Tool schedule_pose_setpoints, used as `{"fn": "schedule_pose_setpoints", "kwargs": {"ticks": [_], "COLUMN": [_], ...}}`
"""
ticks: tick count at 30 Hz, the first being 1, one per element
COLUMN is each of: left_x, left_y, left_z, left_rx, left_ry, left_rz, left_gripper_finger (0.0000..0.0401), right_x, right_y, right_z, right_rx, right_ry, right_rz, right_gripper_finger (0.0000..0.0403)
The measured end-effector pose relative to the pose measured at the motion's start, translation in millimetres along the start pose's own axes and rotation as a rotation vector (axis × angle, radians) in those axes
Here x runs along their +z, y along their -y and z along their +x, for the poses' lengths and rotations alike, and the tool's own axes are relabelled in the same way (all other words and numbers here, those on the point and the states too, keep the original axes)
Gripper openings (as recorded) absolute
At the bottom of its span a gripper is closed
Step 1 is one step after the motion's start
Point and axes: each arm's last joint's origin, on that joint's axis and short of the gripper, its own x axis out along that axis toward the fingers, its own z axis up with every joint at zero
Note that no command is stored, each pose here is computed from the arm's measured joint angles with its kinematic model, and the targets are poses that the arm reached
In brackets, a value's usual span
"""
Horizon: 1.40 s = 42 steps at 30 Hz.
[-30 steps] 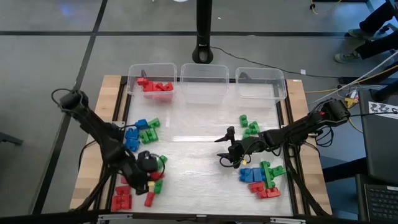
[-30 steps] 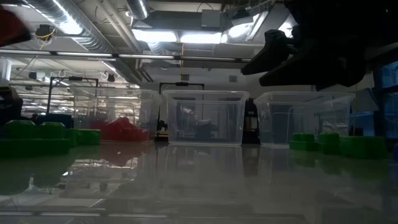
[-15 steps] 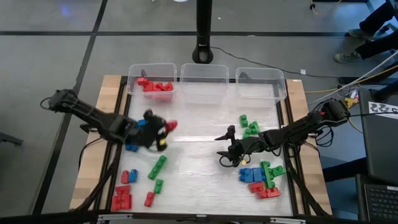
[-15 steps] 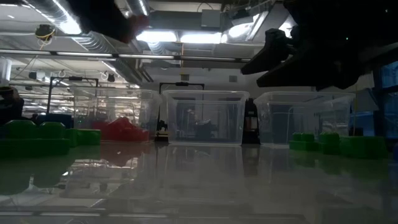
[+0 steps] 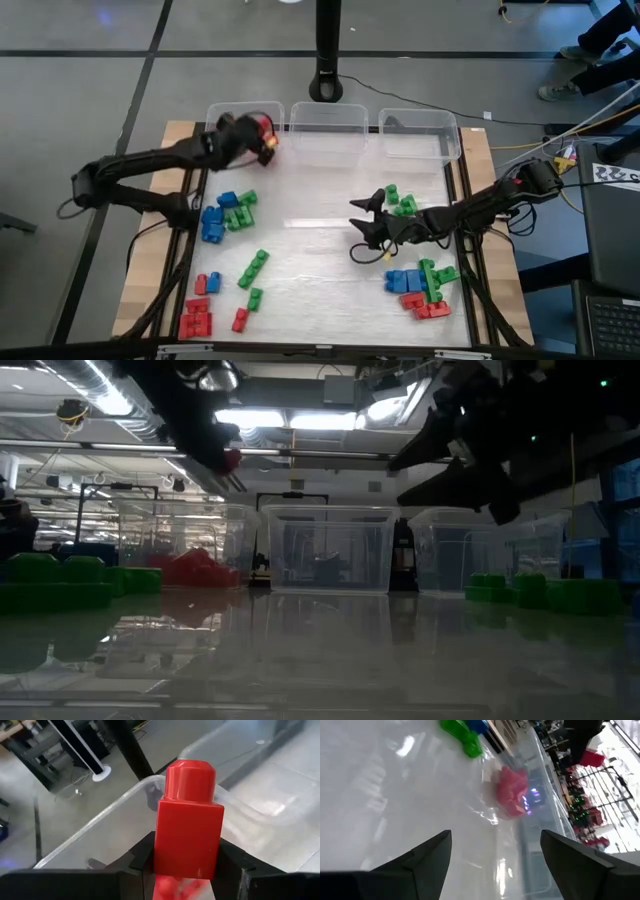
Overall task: Sort blocks
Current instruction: Put the red game piece into the left transparent bin
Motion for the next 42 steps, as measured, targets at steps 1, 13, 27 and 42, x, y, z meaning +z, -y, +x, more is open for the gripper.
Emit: {"fn": "schedule_pose_setpoints", "kwargs": {"ticks": [1, 13, 27, 42], "left_x": [2, -5, 6, 3], "left_y": [-7, -54, -65, 30], "left_z": [7, 60, 48, -40], "left_rx": [0.003, 0.096, 0.064, -0.487], "left_ry": [-0.002, -0.114, -0.112, -0.062], "left_rz": [-0.016, -0.075, -0.088, 0.026], "left_gripper_finger": [0.0127, 0.0129, 0.0244, 0.0239], "right_x": [-1, -22, -26, -26], "right_y": [2, 22, 25, 25], "right_z": [2, 20, 23, 23], "right_rx": [-0.007, -0.054, -0.063, -0.062], "right_ry": [-0.007, -0.095, -0.111, -0.111], "right_rz": [-0.001, 0.022, 0.027, 0.027], "right_gripper_finger": [0.0305, 0.0305, 0.0305, 0.0305]}}
